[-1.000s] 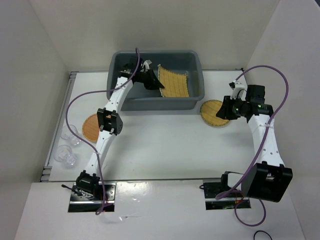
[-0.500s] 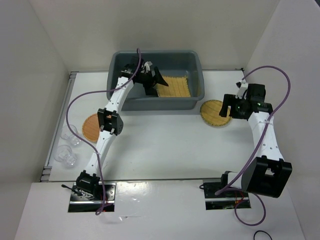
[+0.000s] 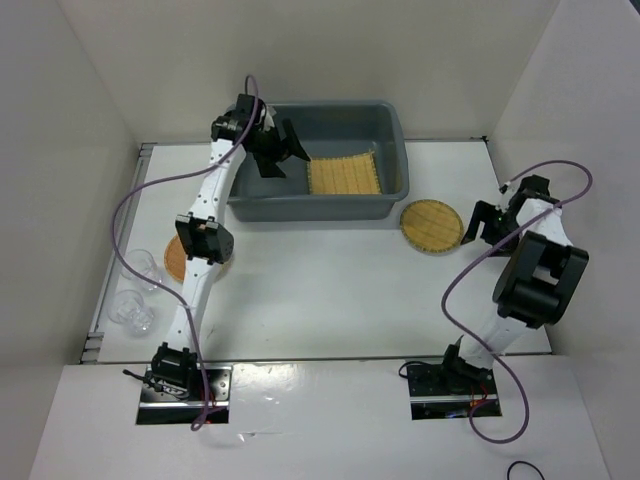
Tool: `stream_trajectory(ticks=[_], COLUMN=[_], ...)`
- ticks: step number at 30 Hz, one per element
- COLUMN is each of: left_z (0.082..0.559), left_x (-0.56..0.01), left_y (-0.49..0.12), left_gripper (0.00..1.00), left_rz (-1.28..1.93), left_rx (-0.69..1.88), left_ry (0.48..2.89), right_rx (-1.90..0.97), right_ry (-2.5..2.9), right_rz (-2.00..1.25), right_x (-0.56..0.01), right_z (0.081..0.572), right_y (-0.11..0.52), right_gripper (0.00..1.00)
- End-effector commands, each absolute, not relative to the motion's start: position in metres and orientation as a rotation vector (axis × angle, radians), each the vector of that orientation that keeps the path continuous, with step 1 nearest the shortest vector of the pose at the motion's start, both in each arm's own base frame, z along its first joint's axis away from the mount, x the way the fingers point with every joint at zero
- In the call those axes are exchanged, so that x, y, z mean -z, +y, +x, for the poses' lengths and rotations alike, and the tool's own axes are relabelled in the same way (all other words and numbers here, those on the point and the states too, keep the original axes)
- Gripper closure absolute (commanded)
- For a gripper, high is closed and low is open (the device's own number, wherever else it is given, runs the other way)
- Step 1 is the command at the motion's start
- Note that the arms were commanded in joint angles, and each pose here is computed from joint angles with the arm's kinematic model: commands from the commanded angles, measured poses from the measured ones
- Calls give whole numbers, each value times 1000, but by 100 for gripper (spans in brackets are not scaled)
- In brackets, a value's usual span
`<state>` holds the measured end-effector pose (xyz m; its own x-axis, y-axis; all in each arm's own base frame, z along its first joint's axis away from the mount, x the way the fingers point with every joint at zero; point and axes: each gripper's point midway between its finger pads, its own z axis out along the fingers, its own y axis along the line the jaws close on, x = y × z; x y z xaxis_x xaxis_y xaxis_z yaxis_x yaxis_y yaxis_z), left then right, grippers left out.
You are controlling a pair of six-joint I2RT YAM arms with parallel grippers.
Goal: Place the mixed dishes into the plastic bin
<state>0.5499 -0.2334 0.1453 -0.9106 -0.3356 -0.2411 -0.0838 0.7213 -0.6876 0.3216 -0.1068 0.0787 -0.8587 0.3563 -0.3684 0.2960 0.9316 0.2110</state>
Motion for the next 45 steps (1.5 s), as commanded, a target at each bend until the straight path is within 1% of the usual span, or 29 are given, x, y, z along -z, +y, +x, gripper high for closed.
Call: stream_trajectory(ticks=[1,2,3,5,6,8,13,14,19,21,24,26,28,29,30,31,32,36,37,39,40,43,44,45], left_z=[539,530,519,506,490,469,429,422,389,386,378,370,371,371,369,373,372,380,378,378,378,378,382,377], left_x=[-245,-253,-278,-298,-321,-351,-382,-387,-391,-388,-394,-407,-406,-404,-406,-402,-405,-405,-414,-428,-437,-466,-471,-482], left_y=[-205,-207,-206,-204,-216,-227,-271,-277,-320,-325,-329,-326,-321,-316,-314,-310,-308,-298,-297,-288,-280,-251,-237,-226], left_gripper=[0,0,0,0,0,0,0,0,0,0,0,0,0,0,0,0,0,0,0,0,0,0,0,0], left_rz=[-235,-220,-196,-172,-114,-78,11,15,119,119,116,126,114,105,105,89,84,53,58,31,15,-40,-76,-77], left_rx=[821,797,779,715,734,757,863,882,933,940,961,981,971,969,968,957,949,927,938,936,927,803,730,689], left_ry=[2390,2393,2358,2330,2295,2251,2208,2202,2209,2223,2219,2192,2205,2220,2222,2233,2228,2223,2190,2145,2115,1999,1969,1929], right_rx=[-358,-399,-477,-531,-620,-702,-1031,-1057,-1122,-1213,-1301,-1311,-1336,-1346,-1341,-1342,-1345,-1328,-1259,-1198,-1111,-990,-900,-854], right_ry=[2700,2707,2726,2721,2734,2720,2707,2707,2674,2649,2625,2617,2595,2587,2583,2583,2583,2564,2540,2511,2471,2408,2356,2343], right_rz=[489,487,478,476,491,508,521,519,523,549,570,560,559,559,563,574,589,604,544,526,453,355,285,247], right_x=[-72,-67,-56,-50,-39,-31,-3,2,14,20,29,33,35,34,37,41,41,33,16,-4,-34,-74,-105,-120], right_z=[328,329,331,338,339,344,346,346,355,356,361,364,370,370,374,374,375,369,376,371,377,375,378,378], right_y=[-118,-118,-111,-114,-106,-103,-77,-75,-74,-67,-63,-64,-64,-63,-65,-65,-65,-71,-76,-83,-88,-93,-96,-94], right_gripper=[14,14,14,14,14,14,15,17,17,19,27,35,45,63,76,90,100,100,100,100,100,100,100,100])
